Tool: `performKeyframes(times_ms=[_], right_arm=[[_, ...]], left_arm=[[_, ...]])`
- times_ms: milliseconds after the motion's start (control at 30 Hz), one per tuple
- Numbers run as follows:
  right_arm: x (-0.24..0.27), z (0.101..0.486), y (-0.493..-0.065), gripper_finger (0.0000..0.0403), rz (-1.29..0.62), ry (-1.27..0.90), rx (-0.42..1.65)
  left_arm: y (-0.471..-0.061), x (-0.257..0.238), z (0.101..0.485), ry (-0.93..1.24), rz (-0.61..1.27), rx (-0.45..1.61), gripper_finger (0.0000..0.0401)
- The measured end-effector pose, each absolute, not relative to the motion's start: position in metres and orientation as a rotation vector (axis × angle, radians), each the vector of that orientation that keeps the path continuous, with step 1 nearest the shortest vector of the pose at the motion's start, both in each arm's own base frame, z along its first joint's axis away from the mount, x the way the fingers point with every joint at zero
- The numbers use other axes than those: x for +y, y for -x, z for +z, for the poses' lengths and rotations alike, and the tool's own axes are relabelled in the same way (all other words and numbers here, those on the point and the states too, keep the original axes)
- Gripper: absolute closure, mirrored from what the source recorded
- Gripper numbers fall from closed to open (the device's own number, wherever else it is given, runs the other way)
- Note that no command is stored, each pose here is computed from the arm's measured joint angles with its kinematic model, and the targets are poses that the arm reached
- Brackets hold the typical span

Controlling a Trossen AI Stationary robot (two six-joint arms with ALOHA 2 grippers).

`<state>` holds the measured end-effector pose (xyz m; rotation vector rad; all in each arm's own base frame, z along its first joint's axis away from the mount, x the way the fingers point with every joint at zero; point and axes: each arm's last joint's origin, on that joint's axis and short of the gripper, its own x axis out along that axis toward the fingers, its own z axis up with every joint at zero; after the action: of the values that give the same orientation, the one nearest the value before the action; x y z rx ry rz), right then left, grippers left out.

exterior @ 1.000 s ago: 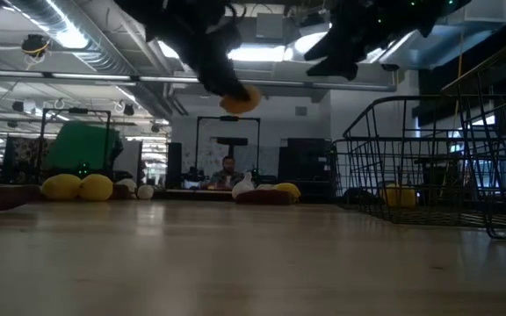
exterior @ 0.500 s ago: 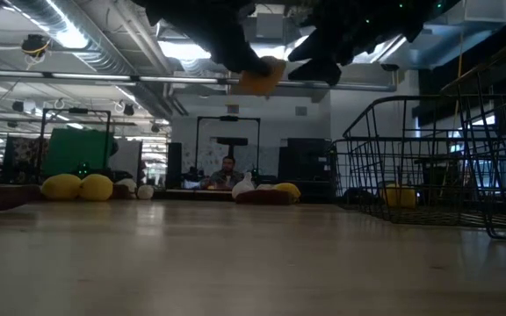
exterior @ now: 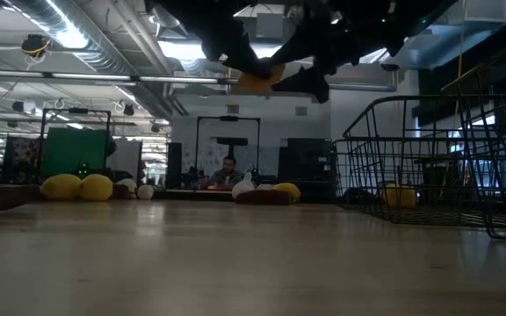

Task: Sort produce into baskets
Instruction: Put the yellow lemon into the top wire basket

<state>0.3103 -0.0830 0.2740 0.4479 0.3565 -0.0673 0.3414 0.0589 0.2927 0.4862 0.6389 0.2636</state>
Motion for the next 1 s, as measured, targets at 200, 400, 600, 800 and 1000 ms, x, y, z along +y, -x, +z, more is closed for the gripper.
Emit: performKeyframes(times_ms=[200, 400, 600, 800, 1000], right_arm=[[-0.0845, 0.2787, -0.3119, 0.013, -0.067, -0.462, 0.299], [-0.0846, 0.281, -0.3127, 0.013, -0.065, -0.468, 0.276], [-0.0862, 0.2837, -0.3129, 0.013, -0.119, -0.453, 0.246], [-0.0855, 0.2826, -0.3127, 0.013, -0.11, -0.457, 0.259], [-0.0853, 0.2795, -0.3118, 0.013, -0.122, -0.468, 0.291]], left_arm=[[-0.341, 0.059, 0.2932, -0.488, 0.28, 0.625, 0.0176], [-0.3411, 0.0579, 0.2906, -0.483, 0.264, 0.633, 0.0176], [-0.3412, 0.0586, 0.2899, -0.483, 0.269, 0.636, 0.0176], [-0.3415, 0.0588, 0.2902, -0.484, 0.272, 0.631, 0.0176], [-0.3421, 0.059, 0.2914, -0.485, 0.281, 0.618, 0.0176]])
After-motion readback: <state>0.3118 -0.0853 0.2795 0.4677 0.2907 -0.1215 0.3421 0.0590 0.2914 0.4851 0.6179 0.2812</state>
